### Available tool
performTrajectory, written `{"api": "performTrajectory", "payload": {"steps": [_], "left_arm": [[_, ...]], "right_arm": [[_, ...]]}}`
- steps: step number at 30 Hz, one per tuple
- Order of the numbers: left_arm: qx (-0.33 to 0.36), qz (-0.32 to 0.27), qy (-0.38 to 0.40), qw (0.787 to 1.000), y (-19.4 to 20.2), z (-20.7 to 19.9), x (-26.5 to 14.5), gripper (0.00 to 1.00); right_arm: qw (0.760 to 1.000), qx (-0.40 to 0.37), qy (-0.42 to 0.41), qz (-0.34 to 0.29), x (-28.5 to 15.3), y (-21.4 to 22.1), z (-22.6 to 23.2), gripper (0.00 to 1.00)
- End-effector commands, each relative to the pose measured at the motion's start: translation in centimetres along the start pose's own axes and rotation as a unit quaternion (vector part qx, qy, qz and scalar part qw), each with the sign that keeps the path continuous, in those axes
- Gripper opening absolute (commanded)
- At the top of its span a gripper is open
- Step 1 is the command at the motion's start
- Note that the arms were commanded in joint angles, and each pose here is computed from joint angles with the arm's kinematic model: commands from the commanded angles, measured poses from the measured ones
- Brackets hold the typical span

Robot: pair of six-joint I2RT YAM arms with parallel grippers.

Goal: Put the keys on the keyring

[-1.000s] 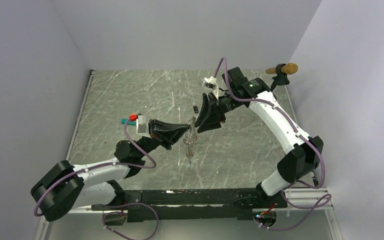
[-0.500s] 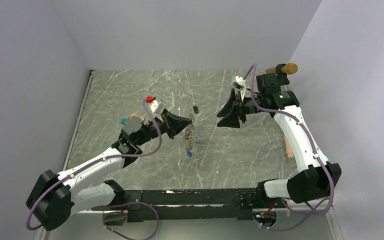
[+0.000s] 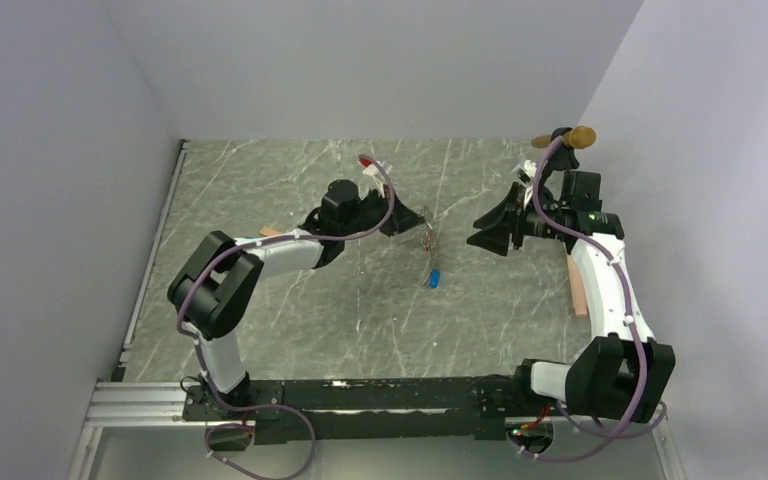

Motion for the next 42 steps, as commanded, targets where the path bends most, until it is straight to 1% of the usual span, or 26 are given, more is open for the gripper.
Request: {"api": "performTrajectory", "payload": {"steps": [1, 4, 6, 9, 12, 13, 15, 16, 18, 21, 23, 25, 26, 27, 29, 30, 31, 33, 35, 36, 37, 39, 41, 42], "left_arm": [[-0.001, -0.027, 0.007, 1.0, -1.6, 0.3, 0.0, 0.0], [-0.009, -0.015, -0.06, 0.998, 0.8, 4.4, -2.2, 0.0], [-0.012, -0.011, -0.097, 0.995, 2.4, 6.3, -4.5, 0.0], [-0.002, 0.0, -0.141, 0.99, 3.7, 7.6, -7.0, 0.0], [0.007, 0.021, -0.189, 0.982, 4.4, 8.9, -8.6, 0.0], [0.01, 0.024, -0.199, 0.98, 4.4, 9.0, -9.0, 0.02], [0.025, 0.016, -0.218, 0.976, 3.8, 8.9, -9.8, 0.11], [0.036, 0.002, -0.226, 0.973, 3.1, 8.5, -10.3, 0.18], [0.058, -0.023, -0.236, 0.97, 1.5, 7.2, -11.3, 0.34], [0.108, -0.066, -0.238, 0.963, -1.5, 3.9, -13.3, 0.57], [0.136, -0.107, -0.235, 0.956, -3.5, 1.6, -15.4, 0.73], [0.144, -0.159, -0.24, 0.947, -5.5, -0.3, -18.4, 0.89], [0.149, -0.179, -0.229, 0.945, -6.3, -1.3, -19.8, 0.96], [0.158, -0.199, -0.206, 0.945, -7.1, -2.9, -21.5, 0.99], [0.179, -0.206, -0.178, 0.945, -7.9, -4.7, -23.9, 0.99], [0.192, -0.201, -0.183, 0.943, -8.0, -5.0, -25.0, 0.99], [0.2, -0.191, -0.202, 0.94, -8.0, -5.0, -26.1, 0.99], [0.228, -0.168, -0.258, 0.924, -7.7, -4.5, -28.1, 0.99], [0.262, -0.137, -0.315, 0.902, -6.7, -3.1, -29.8, 0.99], [0.271, -0.13, -0.338, 0.892, -6.2, -2.4, -30.6, 0.99], [0.275, -0.132, -0.356, 0.883, -5.6, -1.6, -31.2, 0.99], [0.289, -0.157, -0.351, 0.877, -4.6, -1.2, -31.7, 0.99], [0.293, -0.174, -0.347, 0.874, -3.6, -0.6, -32.1, 0.99], [0.296, -0.183, -0.354, 0.868, -3.3, -0.3, -32.5, 0.99]], "right_arm": [[0.999, -0.038, 0.003, -0.034, -0.7, -1.3, 0.3, 0.62], [0.999, -0.041, 0.006, -0.033, -0.8, -1.3, 0.3, 0.62], [0.999, -0.039, 0.005, -0.033, -0.8, -1.2, 0.3, 0.63], [0.999, -0.038, 0.002, -0.035, -0.7, -1.2, 0.3, 0.64], [0.999, -0.038, 0.001, -0.035, -0.6, -1.1, 0.3, 0.64], [0.999, -0.038, 0.001, -0.035, -0.6, -1.0, 0.3, 0.64], [0.999, -0.037, 0.002, -0.034, -0.6, -0.9, 0.3, 0.64], [0.999, -0.037, 0.004, -0.032, -0.6, -0.8, 0.2, 0.64], [0.999, -0.039, 0.008, -0.025, -0.6, -0.6, 0.0, 0.64], [0.999, -0.045, 0.02, -0.013, -0.8, -0.2, -0.3, 0.64], [0.998, -0.049, 0.027, -0.004, -0.9, 0.0, -0.5, 0.64], [0.998, -0.054, 0.033, 0.002, -1.0, 0.2, -0.7, 0.64], [0.998, -0.056, 0.035, 0.003, -1.0, 0.3, -0.7, 0.64], [0.998, -0.06, 0.035, 0.003, -1.2, 0.2, -0.7, 0.65], [0.997, -0.069, 0.039, 0.004, -1.4, 0.3, -0.5, 0.67], [0.996, -0.076, 0.044, 0.005, -1.6, 0.4, -0.4, 0.69], [0.995, -0.086, 0.05, 0.008, -1.8, 0.5, -0.3, 0.73], [0.992, -0.1, 0.075, 0.019, -2.3, 0.8, -0.2, 0.78], [0.988, -0.117, 0.098, 0.027, -2.7, 1.0, 0.0, 0.84], [0.986, -0.123, 0.108, 0.03, -2.8, 1.0, 0.2, 0.88], [0.984, -0.13, 0.12, 0.033, -3.1, 0.8, 0.4, 0.92], [0.982, -0.123, 0.14, 0.038, -3.6, 0.6, 0.3, 0.99], [0.981, -0.105, 0.159, 0.035, -4.1, -0.1, -0.1, 1.0], [0.981, -0.083, 0.174, 0.032, -4.5, -0.5, -0.5, 1.0]]}}
Point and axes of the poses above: each gripper's point midway between its finger pads, its own x axis out along the fingers, its own z axis along the line the jaws close on, y = z × x, the point moved 3 cm from there along -x, back along the fingers, and after that the axes turned 14 degrees about -x, right-handed, at the moved point
